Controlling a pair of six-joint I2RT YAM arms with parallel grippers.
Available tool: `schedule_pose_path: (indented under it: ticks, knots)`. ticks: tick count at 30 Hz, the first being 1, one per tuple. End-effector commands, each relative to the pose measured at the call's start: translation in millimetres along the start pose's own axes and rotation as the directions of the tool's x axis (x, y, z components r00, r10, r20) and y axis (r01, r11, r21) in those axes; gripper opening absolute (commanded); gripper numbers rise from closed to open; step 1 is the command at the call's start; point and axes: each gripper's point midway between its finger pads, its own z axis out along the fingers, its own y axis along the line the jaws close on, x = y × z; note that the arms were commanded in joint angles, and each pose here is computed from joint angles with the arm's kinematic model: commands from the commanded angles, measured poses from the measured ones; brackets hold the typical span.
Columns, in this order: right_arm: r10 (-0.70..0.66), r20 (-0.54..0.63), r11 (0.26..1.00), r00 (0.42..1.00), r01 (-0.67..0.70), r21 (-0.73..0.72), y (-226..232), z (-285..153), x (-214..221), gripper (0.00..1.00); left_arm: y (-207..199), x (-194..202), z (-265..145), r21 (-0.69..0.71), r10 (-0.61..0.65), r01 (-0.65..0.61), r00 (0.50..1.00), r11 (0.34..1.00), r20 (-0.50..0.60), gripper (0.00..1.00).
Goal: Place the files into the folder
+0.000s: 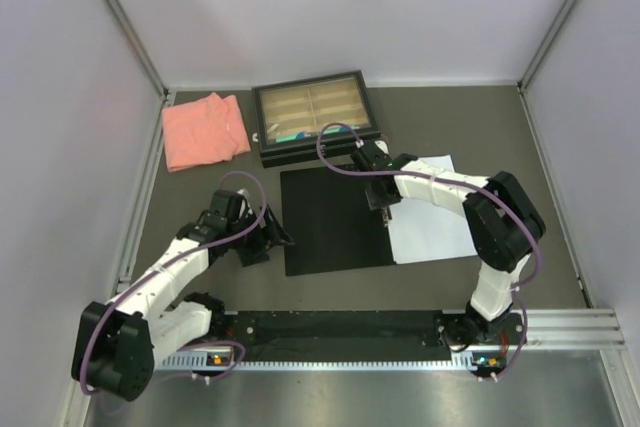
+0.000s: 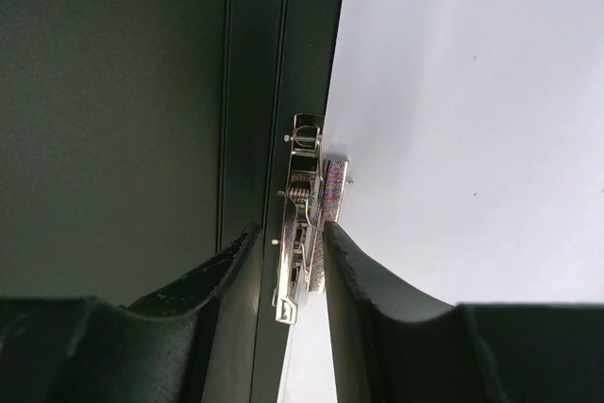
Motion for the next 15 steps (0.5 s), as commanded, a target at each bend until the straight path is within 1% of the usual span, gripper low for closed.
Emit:
schedule_pose_path:
  ticks: [1,4,9,15]
  knots:
    - [0.021,0.055,1.0,0.998,-0.02,-0.022,5,2,-22,0.32,-16,-12,-3,0.045,0.022,-0.024,0.999,0.999,0.029,0.87]
    - [0.025,0.047,1.0,0.999,-0.025,-0.016,3,5,-19,0.3,-16,-12,-3,0.046,0.021,-0.023,0.999,0.999,0.03,0.87]
    - [0.039,0.037,0.999,0.999,-0.038,-0.017,4,8,-16,0.29,-16,-12,-3,0.045,0.021,-0.023,0.999,0.999,0.031,0.86]
    - [0.067,0.019,0.997,0.998,-0.067,-0.031,8,11,-9,0.23,-15,-11,-3,0.044,0.02,-0.021,0.999,0.999,0.028,0.86]
